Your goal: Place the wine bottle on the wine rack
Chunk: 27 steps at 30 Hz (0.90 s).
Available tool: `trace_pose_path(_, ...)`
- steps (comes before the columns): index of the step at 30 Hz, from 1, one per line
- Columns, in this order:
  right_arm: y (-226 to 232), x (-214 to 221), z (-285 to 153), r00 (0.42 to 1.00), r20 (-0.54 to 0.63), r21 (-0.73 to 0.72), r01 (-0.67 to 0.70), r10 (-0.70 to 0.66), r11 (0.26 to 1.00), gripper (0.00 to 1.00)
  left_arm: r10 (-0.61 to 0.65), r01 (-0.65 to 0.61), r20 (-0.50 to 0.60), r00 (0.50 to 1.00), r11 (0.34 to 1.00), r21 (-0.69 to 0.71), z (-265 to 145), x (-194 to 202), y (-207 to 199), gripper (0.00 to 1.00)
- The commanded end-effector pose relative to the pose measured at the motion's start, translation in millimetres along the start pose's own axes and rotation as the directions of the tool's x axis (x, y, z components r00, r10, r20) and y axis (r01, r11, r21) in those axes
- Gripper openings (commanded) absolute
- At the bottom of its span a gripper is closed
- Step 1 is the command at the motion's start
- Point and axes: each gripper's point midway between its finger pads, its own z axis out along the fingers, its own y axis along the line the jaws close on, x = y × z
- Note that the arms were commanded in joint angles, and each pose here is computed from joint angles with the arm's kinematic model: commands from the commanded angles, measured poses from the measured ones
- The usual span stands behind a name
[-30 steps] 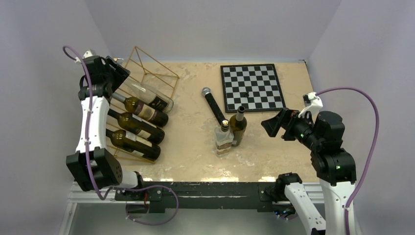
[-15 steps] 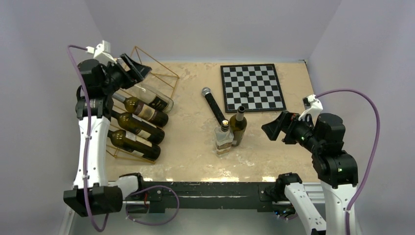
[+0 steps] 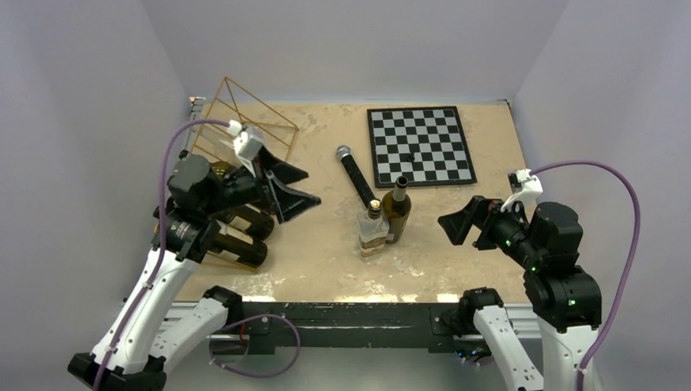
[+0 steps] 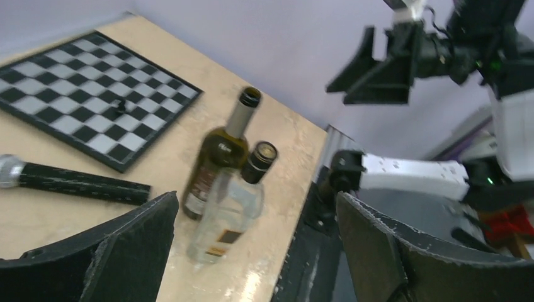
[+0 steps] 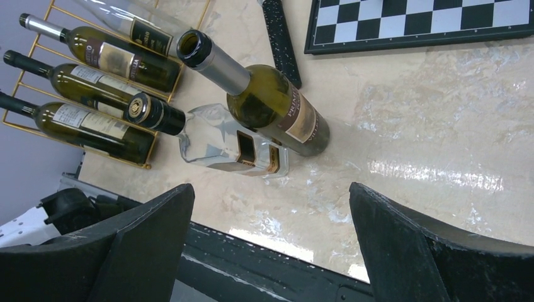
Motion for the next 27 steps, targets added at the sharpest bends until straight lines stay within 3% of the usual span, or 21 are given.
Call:
trace_pose_path(1,12.1,-15.5,-2.1,0.999,0.045,-0.047,0.013,-0.011,0.999,0.99,0.1,-0.094,-0.047,0.994,0.989,0.116,17.0,28.7,-24.1,0.99)
trace_pose_path(12,19.2,-21.1,7.2,0.999,0.042,-0.091,-0.014,0.018,0.996,0.98,0.192,-0.181,-0.136,0.972,0.98,0.088,74.5,73.5,-23.8,0.97)
trace_pose_path(21,-11.6,-23.3,24.3,0.997,0.067,0.048,-0.027,0.023,0.999,0.98,0.251,-0.242,-0.113,0.961,0.966,0.088,118.9,99.3,-8.9,0.98)
trace_pose_path(27,-16.9,-16.4,28.6,0.998,0.057,0.057,-0.027,0.024,0.998,0.98,0.275,-0.25,-0.092,0.957,0.944,0.216,132.1,114.6,-24.0,0.98)
